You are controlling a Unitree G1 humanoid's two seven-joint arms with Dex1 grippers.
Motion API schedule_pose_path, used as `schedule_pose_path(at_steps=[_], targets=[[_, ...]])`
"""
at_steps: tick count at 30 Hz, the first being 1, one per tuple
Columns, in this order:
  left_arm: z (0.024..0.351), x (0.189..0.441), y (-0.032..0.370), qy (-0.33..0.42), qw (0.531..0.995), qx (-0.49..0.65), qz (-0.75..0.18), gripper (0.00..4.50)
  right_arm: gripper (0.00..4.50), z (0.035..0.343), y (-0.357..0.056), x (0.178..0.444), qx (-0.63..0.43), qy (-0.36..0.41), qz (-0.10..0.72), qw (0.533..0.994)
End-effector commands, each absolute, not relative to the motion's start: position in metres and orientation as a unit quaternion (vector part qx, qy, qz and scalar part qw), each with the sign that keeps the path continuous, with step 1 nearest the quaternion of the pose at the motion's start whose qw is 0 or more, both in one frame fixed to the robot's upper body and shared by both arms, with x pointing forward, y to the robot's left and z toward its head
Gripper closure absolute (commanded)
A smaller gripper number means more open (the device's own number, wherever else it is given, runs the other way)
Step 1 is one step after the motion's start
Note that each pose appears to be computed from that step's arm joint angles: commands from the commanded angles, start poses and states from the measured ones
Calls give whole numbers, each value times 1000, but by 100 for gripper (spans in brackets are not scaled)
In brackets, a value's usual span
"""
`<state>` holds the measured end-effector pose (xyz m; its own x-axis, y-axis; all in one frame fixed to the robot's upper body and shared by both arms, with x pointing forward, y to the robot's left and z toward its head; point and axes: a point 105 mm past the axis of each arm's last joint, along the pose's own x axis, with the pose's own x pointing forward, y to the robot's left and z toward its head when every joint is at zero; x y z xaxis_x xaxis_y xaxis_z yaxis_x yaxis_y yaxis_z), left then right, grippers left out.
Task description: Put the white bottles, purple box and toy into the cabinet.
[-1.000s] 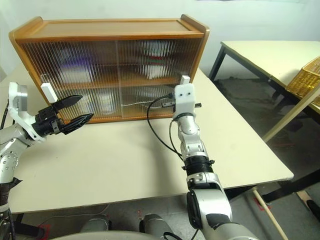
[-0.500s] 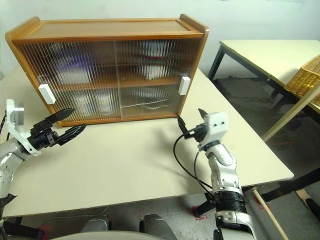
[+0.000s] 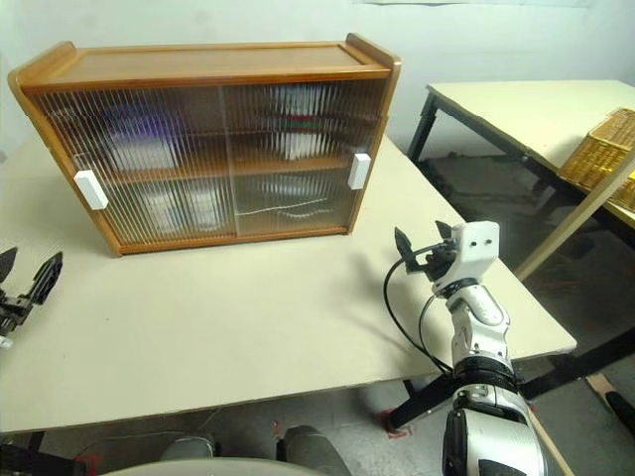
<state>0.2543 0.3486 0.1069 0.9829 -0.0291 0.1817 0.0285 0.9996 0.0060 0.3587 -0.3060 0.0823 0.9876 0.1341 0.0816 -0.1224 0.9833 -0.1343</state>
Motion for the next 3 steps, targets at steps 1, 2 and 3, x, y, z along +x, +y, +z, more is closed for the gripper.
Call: schedule_pose_path(at_steps=[1, 2, 3], targets=[[96, 234, 388, -83, 993, 23, 78, 0, 6, 91, -309, 361, -73, -57, 65, 994], [94, 232, 392, -82, 992, 27, 88, 0, 6, 91, -309, 361, -73, -58, 65, 994], [93, 230, 396, -82, 991, 32, 97, 0, 6, 92, -309, 361, -74, -58, 65, 993]])
